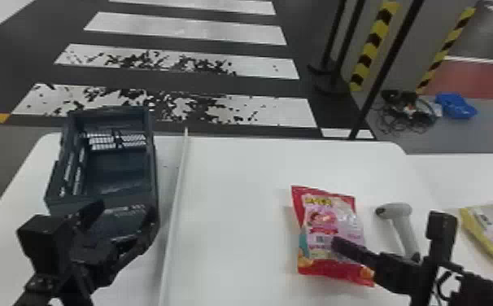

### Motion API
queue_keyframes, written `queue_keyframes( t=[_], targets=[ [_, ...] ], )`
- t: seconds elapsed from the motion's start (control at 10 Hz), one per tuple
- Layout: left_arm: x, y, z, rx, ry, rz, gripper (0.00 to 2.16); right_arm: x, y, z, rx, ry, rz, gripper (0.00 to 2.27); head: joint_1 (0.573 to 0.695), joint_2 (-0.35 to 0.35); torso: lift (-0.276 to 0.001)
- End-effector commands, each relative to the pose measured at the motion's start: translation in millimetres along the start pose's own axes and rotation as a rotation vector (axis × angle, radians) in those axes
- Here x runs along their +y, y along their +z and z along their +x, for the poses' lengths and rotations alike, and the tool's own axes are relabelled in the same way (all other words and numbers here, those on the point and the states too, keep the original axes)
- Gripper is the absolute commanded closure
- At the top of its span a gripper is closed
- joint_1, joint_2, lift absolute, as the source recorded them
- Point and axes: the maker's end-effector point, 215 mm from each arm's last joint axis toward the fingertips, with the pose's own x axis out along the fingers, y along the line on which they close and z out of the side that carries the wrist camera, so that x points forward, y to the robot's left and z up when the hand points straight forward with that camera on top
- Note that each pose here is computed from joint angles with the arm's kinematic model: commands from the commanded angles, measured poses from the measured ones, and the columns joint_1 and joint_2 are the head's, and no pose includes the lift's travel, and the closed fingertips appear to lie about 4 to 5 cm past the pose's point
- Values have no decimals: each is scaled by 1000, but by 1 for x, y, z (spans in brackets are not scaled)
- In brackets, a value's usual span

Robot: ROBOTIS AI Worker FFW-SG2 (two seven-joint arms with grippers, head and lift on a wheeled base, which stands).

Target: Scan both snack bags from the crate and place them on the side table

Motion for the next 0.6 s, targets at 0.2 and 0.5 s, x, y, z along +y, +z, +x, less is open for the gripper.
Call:
queue_keyframes(
  t=[0.2,0.5],
  targets=[
    [-1,-1,0,1,-1,-1,87,-7,9,-2,-10,-16,-7,2260,695,-138,-95],
    [0,-1,0,1,0,0,87,-7,8,-3,-3,-14,-9,2260,695,-147,-95]
  ],
)
